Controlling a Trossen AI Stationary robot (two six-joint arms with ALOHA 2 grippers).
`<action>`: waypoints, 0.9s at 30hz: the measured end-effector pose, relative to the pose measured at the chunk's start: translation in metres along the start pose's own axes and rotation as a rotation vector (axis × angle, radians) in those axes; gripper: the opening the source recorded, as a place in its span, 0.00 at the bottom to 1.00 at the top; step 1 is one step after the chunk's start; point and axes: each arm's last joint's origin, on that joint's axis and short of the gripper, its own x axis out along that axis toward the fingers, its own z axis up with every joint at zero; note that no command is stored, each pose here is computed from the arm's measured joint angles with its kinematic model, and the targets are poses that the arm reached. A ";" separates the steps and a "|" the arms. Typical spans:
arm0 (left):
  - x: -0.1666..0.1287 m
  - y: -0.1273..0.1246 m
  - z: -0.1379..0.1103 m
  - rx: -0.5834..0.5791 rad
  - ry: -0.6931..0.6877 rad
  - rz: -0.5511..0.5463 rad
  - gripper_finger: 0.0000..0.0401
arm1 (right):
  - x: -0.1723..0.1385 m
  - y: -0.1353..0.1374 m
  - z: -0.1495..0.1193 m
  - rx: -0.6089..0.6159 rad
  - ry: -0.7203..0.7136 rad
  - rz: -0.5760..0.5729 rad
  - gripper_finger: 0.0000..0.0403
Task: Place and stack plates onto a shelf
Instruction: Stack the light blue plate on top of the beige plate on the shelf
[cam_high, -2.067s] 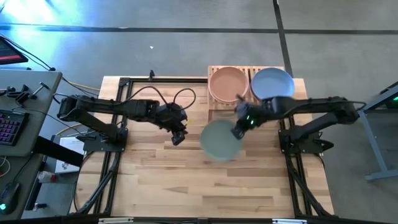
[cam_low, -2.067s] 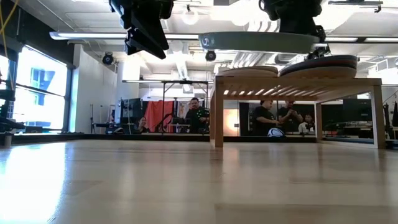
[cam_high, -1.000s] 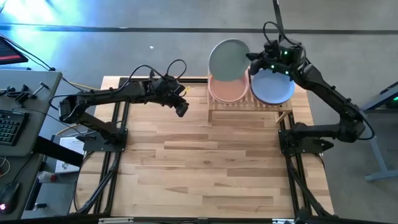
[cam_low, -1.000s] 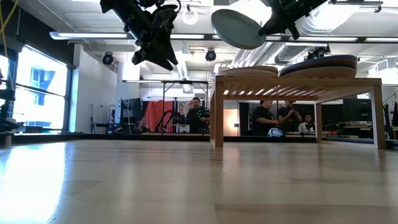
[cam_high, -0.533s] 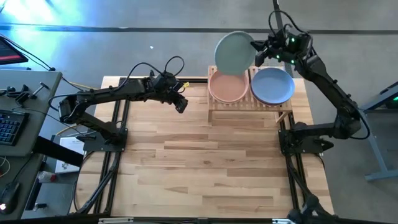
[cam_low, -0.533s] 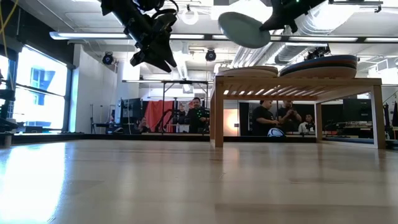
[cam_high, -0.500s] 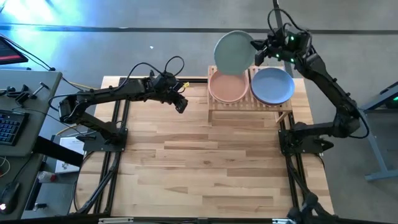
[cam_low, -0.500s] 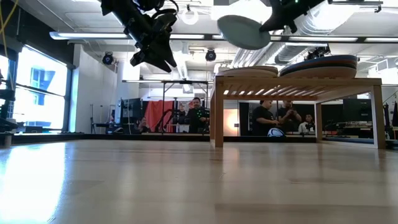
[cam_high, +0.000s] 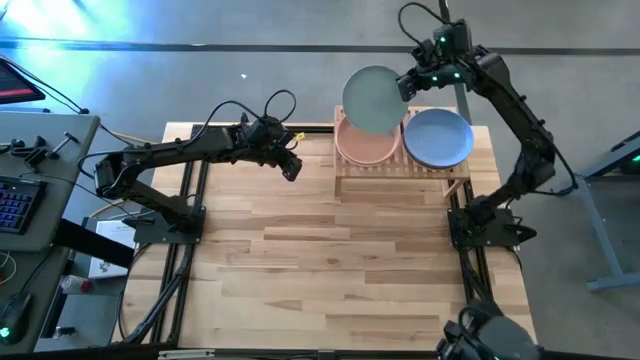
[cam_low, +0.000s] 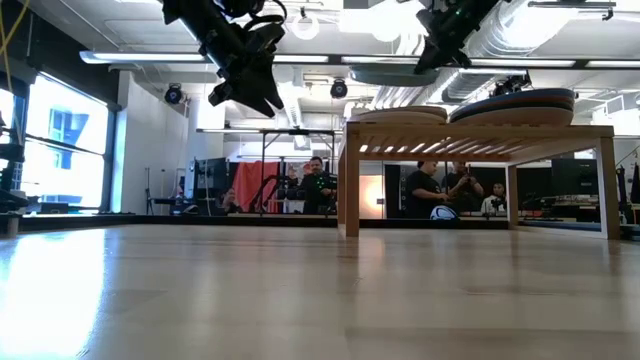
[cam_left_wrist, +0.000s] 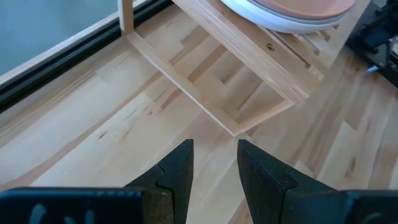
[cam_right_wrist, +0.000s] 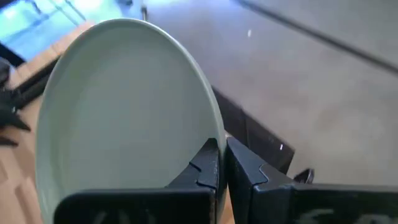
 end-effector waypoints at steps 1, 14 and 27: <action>0.000 0.000 0.000 0.000 -0.002 0.005 0.28 | 0.004 0.000 0.000 0.006 0.027 0.003 0.00; 0.000 0.000 0.000 0.000 -0.004 0.012 0.28 | 0.046 0.004 -0.018 0.029 0.289 0.053 0.00; 0.000 0.000 0.000 0.000 -0.004 0.013 0.28 | 0.054 0.022 -0.023 0.011 0.344 0.083 0.00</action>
